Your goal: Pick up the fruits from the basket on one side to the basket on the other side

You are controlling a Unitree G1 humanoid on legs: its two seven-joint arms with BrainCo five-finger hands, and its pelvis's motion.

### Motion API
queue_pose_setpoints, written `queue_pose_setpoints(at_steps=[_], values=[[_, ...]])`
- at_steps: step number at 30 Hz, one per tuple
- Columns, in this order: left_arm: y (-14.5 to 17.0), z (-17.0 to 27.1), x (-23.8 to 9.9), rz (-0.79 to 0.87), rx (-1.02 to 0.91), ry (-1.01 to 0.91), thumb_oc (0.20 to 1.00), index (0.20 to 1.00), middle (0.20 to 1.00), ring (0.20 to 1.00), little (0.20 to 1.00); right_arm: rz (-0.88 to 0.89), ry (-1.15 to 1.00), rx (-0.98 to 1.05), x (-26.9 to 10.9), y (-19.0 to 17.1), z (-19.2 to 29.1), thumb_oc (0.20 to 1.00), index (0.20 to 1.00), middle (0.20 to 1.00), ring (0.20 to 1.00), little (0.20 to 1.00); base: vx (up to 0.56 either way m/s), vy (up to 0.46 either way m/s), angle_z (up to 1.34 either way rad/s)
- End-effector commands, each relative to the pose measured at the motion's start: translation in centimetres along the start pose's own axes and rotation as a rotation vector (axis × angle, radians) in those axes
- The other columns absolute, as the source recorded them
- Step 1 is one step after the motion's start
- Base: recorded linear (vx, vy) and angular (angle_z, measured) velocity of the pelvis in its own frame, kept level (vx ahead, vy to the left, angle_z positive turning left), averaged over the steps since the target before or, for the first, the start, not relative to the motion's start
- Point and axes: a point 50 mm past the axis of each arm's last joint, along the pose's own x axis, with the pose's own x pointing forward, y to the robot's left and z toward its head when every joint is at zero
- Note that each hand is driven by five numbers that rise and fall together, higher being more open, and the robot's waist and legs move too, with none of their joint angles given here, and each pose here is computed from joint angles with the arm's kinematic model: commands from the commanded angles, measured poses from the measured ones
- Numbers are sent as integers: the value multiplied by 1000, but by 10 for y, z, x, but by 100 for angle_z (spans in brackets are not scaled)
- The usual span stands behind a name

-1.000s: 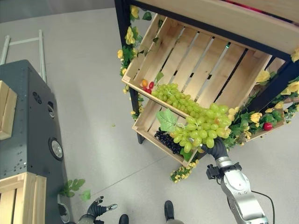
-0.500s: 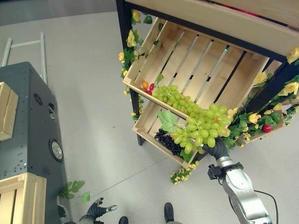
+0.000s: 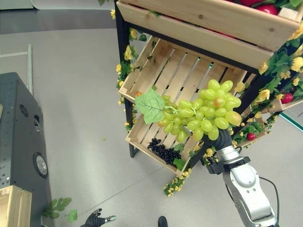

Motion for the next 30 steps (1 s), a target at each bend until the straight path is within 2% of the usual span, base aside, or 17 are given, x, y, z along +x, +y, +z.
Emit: queue_pose_setpoints(at_steps=[1,10,24,30], values=[[0,-3,1,2,62,23,1000,1000,1000,1000,1000,28,-286,-78,6,-7,55,200,200,200,200,200,0,0,0],[3,-5,1,6,81,28,1000,1000,1000,1000,1000,104,-280,-46,4,3,57,200,200,200,200,200,-16,20,-9],[-2,1,1,-34,111,0,1000,1000,1000,1000,1000,-61,-220,-163,40,-27,41,200,200,200,200,200,-3,4,-1],[-10,-2,0,-61,130,13,1000,1000,1000,1000,1000,-162,-149,-249,61,-53,34,200,200,200,200,200,0,0,0]])
